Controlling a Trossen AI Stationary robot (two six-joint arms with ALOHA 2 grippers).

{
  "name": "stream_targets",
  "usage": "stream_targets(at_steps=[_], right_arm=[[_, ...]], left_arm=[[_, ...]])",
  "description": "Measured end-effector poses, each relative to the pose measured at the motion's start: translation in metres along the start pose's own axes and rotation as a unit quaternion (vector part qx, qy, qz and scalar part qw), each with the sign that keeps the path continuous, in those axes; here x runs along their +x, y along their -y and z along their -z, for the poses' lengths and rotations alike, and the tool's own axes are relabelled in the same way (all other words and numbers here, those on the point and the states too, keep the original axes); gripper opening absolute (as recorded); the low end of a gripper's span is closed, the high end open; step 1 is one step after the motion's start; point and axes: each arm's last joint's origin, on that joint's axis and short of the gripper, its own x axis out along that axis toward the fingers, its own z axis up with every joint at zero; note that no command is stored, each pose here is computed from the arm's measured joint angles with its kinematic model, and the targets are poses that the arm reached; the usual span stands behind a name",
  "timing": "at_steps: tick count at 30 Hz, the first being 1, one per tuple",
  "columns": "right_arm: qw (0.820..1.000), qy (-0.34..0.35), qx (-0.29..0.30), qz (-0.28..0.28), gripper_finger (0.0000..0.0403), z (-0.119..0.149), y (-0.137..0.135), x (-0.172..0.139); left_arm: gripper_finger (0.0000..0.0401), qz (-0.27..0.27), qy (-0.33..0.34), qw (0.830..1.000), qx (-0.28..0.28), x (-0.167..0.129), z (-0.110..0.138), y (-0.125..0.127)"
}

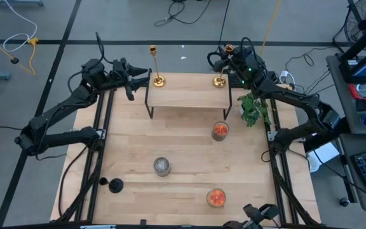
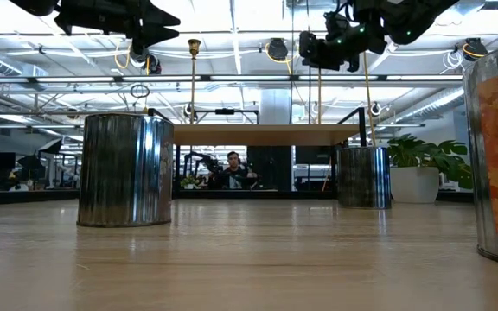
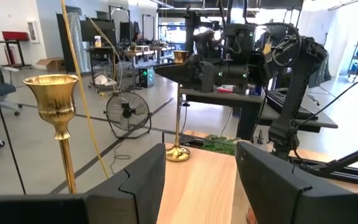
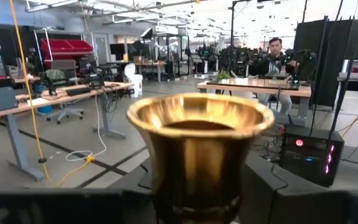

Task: Pick & Place candle stick holders
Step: Put the gold candle holder on the shelf, then put the black candle holder on the shelf

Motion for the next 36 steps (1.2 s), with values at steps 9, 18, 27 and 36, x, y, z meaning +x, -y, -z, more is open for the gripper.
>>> stream_targets(at_steps=[9, 18, 27, 36], right_arm=[[1.0, 0.0, 0.0, 0.0, 0.0129, -0.0002, -0.0002, -0.0002], [1.0, -0.001, -0.001, 0.0, 0.013, 0.0, -0.0002, -0.0002], [1.0, -0.002, -0.003, -0.001, 0.0171, 0.0003, -0.0002, -0.0002], [0.999, -0.029, -0.03, -0.004, 0.0247, 0.0055, -0.0017, -0.001]], left_arm=[[0.0202, 0.0, 0.0, 1.0, -0.001, 0.0, 0.0, 0.0], [0.0202, 0.0, 0.0, 1.0, -0.001, 0.0, 0.0, 0.0], [0.0202, 0.0, 0.0, 1.0, -0.001, 0.0, 0.0, 0.0], [0.0202, 0.003, -0.001, 1.0, -0.002, -0.0001, 0.0002, 0.0002]])
